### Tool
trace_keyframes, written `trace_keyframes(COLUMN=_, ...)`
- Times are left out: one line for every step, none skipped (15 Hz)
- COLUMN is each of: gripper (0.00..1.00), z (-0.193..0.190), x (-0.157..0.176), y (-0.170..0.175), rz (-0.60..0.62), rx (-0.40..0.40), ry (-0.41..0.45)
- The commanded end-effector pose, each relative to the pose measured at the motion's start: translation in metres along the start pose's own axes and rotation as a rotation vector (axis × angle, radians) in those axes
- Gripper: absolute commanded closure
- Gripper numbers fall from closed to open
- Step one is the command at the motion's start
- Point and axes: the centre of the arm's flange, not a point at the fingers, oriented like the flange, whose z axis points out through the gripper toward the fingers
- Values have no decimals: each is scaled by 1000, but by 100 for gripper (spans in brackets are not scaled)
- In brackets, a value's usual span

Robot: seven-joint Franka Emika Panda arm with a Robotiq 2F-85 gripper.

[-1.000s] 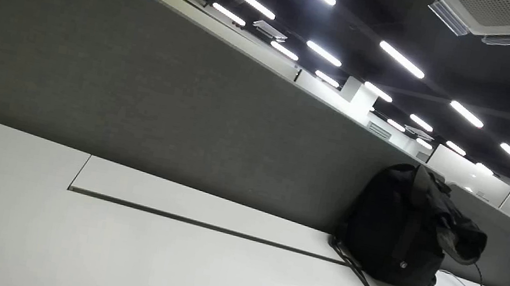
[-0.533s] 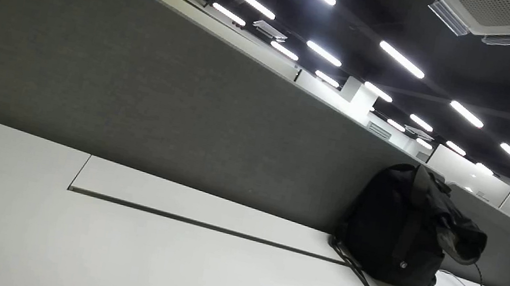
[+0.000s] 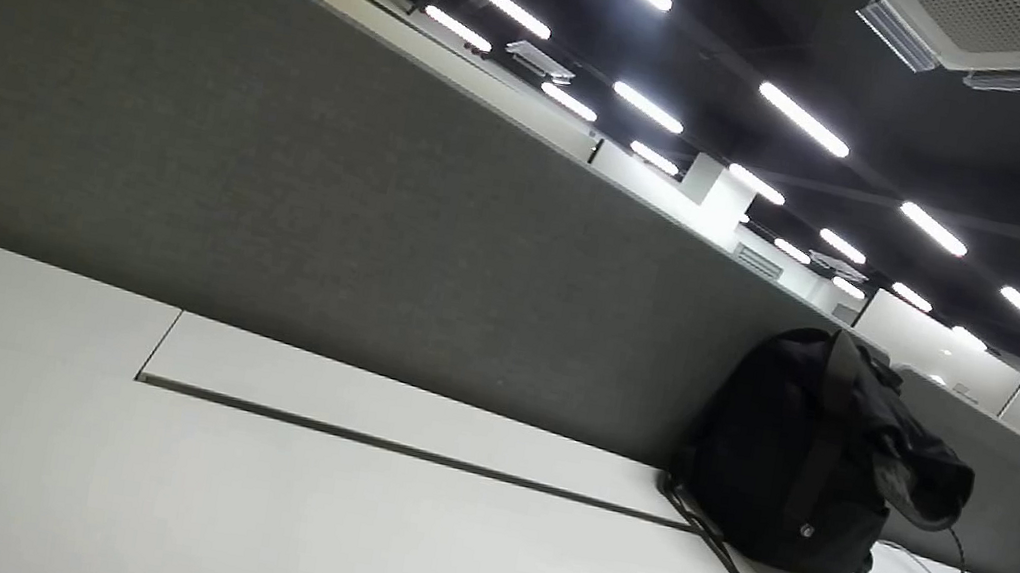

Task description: Open the slider on the top of the lid

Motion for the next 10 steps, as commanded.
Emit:
trace_keyframes(gripper=47, z=43, x=10, y=-8, rz=-43, rx=4, ry=19)
trace_keyframes(gripper=54, z=56, x=10, y=-11, rz=-50, rx=6, ry=15)
trace_keyframes(gripper=62, z=67, x=10, y=-14, rz=-54, rx=9, ry=10)
trace_keyframes(gripper=68, z=80, x=9, y=-17, rz=-54, rx=7, ry=7)
trace_keyframes(gripper=76, z=91, x=8, y=-19, rz=-56, rx=7, ry=2)
trace_keyframes(gripper=82, z=104, x=8, y=-21, rz=-35, rx=2, ry=1)
trace_keyframes(gripper=88, z=116, x=7, y=-23, rz=-25, rx=-3, ry=-6)
trace_keyframes(gripper=96, z=127, x=6, y=-22, rz=-12, rx=-16, ry=-6)
trace_keyframes(gripper=98, z=136, x=6, y=-21, rz=-3, rx=-19, ry=-16)
trace_keyframes(gripper=100, z=151, x=10, y=-19, rz=15, rx=-22, ry=-38)
